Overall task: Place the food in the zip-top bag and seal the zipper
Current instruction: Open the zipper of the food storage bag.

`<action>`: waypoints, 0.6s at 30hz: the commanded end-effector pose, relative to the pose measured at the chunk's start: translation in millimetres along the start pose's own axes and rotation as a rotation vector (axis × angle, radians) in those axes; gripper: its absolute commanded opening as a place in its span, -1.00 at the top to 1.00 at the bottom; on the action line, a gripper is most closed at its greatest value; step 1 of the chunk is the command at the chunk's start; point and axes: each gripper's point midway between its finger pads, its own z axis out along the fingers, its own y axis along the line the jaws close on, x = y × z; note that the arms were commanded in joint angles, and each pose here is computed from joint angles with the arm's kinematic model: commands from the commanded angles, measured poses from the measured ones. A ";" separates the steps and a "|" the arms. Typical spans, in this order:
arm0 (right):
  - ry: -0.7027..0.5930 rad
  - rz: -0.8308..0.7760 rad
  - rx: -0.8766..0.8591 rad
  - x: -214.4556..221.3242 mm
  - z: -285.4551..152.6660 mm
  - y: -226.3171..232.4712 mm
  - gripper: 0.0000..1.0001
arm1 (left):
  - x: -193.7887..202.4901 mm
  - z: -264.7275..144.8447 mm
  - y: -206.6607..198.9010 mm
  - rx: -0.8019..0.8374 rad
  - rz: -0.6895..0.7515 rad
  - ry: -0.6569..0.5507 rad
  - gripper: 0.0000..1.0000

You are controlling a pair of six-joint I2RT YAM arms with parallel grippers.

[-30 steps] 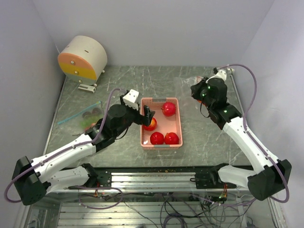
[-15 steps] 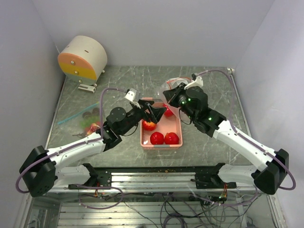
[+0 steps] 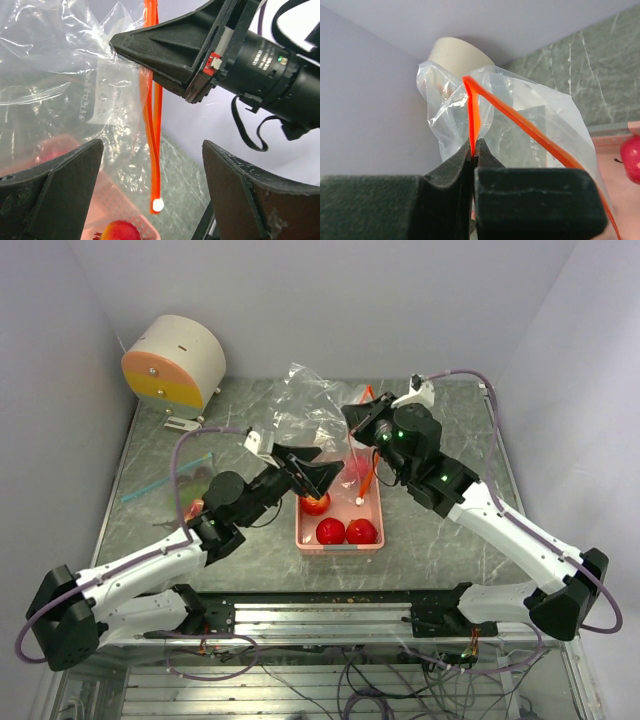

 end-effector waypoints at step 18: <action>0.054 0.040 -0.040 29.6 4.9 18.0 1.00 | 15.4 11.9 11.5 -0.108 0.047 0.080 -0.69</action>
